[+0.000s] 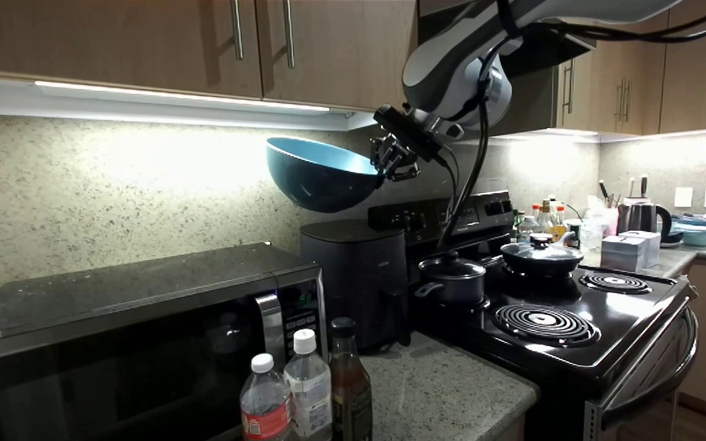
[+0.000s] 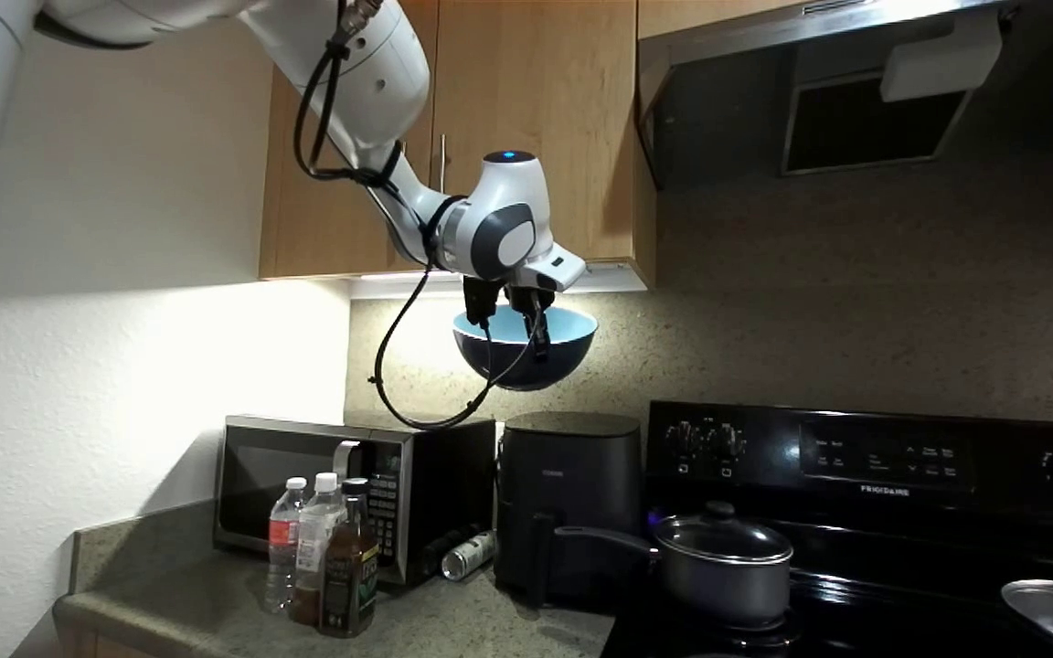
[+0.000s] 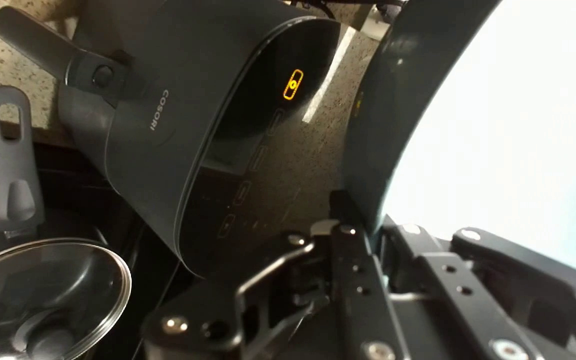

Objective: Remove the blue bowl from the top of the microwave and place it on top of the air fryer

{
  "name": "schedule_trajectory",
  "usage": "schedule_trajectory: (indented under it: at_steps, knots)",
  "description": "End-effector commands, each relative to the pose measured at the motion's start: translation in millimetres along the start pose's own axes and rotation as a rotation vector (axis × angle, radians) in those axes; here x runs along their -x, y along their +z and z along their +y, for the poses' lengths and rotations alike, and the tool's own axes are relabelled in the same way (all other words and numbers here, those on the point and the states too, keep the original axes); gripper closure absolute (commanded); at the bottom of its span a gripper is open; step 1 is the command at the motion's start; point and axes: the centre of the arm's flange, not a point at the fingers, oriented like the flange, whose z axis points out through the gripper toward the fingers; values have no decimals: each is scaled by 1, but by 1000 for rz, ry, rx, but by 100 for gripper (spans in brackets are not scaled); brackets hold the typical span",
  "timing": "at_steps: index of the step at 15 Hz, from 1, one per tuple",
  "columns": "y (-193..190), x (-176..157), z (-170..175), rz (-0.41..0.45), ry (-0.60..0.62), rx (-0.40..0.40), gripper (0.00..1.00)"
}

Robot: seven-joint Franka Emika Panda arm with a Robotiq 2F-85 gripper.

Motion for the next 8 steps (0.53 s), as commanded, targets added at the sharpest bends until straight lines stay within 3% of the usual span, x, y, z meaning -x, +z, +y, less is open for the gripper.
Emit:
schedule_trajectory:
  at_steps: [1, 8]
  knots:
    - [-15, -19, -4, 35, 23, -16, 93]
    - [-18, -32, 13, -70, 71, 113, 93]
